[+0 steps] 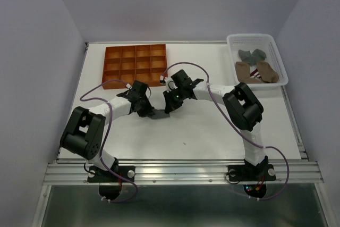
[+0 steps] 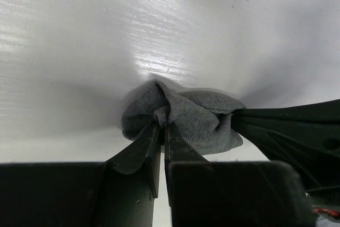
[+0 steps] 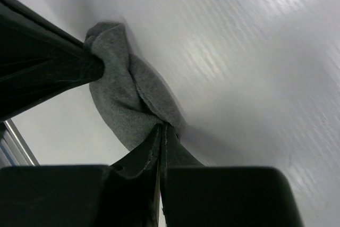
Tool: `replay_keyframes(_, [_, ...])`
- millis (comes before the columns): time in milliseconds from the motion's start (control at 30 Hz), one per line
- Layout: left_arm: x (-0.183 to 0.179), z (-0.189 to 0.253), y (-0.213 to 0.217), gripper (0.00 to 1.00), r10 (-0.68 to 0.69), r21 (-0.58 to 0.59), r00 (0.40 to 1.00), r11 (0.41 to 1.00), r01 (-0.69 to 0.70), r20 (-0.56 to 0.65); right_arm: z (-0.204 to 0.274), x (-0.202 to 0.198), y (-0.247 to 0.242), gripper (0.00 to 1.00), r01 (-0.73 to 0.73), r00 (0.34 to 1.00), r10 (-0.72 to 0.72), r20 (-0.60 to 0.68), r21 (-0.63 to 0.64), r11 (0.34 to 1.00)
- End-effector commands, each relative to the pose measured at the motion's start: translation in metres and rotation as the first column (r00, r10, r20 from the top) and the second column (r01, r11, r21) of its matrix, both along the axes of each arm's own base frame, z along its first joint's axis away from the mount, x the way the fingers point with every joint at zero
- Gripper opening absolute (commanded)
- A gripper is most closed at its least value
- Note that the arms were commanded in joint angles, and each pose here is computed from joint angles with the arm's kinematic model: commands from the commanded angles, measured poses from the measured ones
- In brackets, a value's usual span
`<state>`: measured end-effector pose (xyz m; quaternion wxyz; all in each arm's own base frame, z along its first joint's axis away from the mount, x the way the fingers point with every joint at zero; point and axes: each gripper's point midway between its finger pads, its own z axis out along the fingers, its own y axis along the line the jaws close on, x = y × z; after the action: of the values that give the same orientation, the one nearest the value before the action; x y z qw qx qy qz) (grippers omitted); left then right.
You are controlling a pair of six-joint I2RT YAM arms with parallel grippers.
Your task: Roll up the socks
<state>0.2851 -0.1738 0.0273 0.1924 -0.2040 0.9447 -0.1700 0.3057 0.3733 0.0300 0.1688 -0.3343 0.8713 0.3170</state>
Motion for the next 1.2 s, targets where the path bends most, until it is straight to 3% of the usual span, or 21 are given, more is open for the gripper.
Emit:
replay_keyframes(0, [0.004,-0.003,0.01,0.08,0.015,0.042,1.0,0.999,-0.014,-0.007,-0.007,0.016,-0.011,0.01,0.074,0.996,-0.074,-0.04,-0.005,0.997])
replay_keyframes(233, [0.004,-0.005,0.014,0.08,0.027,0.04,1.0,0.999,-0.027,-0.01,-0.005,0.016,-0.013,0.01,0.058,0.998,-0.057,-0.04,0.009,0.998])
replay_keyframes(333, [0.005,-0.002,0.013,0.13,0.025,0.037,1.0,0.999,-0.025,0.002,0.006,0.015,-0.009,0.01,0.029,0.999,-0.028,-0.027,0.041,0.999])
replay_keyframes(367, [0.005,-0.001,0.013,0.18,0.022,0.036,1.0,0.999,-0.022,0.007,0.01,0.014,-0.008,0.01,0.01,1.0,-0.009,-0.014,0.054,0.998])
replay_keyframes(500, [0.017,0.014,0.009,0.29,0.008,0.026,0.998,1.0,-0.01,0.059,0.035,0.018,-0.005,0.24,-0.021,0.998,0.015,0.058,0.096,0.995])
replay_keyframes(567, [0.022,0.018,0.008,0.33,-0.001,0.031,0.997,1.0,-0.001,0.077,0.042,0.019,-0.005,0.3,-0.023,0.997,0.016,0.075,0.104,0.994])
replay_keyframes(867, [0.038,0.04,0.006,0.34,-0.013,0.036,0.989,0.999,0.008,0.145,0.065,0.034,-0.017,0.41,0.037,0.981,-0.049,0.187,0.069,0.997])
replay_keyframes(1167, [0.045,0.043,0.006,0.37,-0.014,0.052,0.989,0.999,0.007,0.15,0.087,0.027,-0.006,0.52,-0.121,0.964,0.084,0.254,0.133,0.984])
